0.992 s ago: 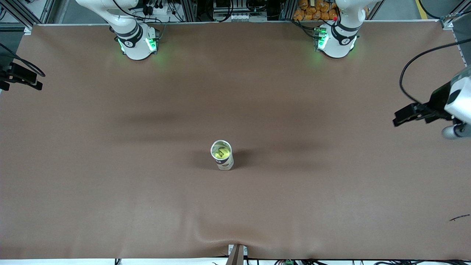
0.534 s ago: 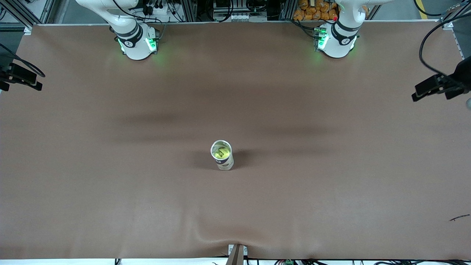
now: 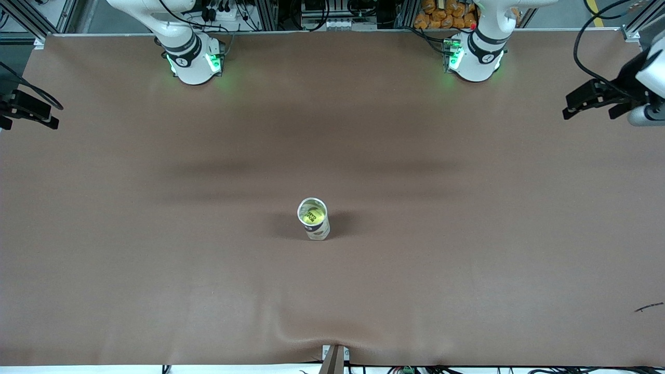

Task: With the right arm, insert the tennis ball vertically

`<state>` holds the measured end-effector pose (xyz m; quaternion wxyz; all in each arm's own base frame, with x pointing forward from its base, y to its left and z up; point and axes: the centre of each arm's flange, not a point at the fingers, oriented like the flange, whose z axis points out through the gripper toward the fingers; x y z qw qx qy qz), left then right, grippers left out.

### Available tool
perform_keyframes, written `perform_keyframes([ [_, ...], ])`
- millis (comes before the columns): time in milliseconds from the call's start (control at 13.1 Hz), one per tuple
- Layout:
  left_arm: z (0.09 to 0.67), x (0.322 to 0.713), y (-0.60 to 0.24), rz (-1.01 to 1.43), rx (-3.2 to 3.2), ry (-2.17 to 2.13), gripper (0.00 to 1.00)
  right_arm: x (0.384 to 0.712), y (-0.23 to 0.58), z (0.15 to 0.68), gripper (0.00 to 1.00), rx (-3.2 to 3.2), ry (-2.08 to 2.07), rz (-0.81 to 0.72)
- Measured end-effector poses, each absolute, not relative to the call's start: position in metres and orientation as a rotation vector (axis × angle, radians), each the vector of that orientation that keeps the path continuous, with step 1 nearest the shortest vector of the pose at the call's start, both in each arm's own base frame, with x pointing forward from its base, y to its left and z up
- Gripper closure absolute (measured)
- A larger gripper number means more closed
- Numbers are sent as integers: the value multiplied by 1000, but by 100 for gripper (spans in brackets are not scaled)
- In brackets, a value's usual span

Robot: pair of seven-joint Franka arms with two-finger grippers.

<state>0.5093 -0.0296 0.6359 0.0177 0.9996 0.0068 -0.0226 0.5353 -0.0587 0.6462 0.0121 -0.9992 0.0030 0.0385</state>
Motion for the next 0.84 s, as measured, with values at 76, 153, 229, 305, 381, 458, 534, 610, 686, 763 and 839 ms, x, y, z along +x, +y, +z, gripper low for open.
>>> perform_keyframes([
  [76, 637, 506, -31, -60, 3106, 17, 0, 536, -59, 646, 0, -3115, 9, 120],
  [153, 639, 503, -32, -53, 3106, 14, 0, 536, -59, 645, 0, -3115, 9, 121],
  [229, 640, 502, -34, -46, 3107, 13, 0, 536, -59, 645, 0, -3115, 9, 123],
  [305, 642, 501, -38, -40, 3109, 10, 0, 536, -59, 644, 0, -3115, 9, 124],
  [381, 642, 500, -41, -36, 3118, 0, 0, 536, -59, 644, 0, -3115, 9, 124],
  [458, 642, 501, -43, -30, 3132, -9, 0, 536, -59, 644, 0, -3115, 9, 124],
  [534, 643, 501, -44, -21, 3141, -13, 0, 536, -59, 645, 0, -3115, 9, 124],
  [610, 644, 502, -44, -14, 3143, -13, 0, 536, -59, 645, 0, -3115, 9, 124],
  [686, 645, 503, -43, -8, 3144, -12, 0, 536, -59, 645, 0, -3115, 9, 124],
  [763, 646, 504, -43, -4, 3144, -11, 0, 536, -59, 645, 0, -3115, 9, 124],
  [839, 646, 506, -42, -1, 3143, -9, 0, 536, -59, 644, 0, -3115, 9, 124],
])
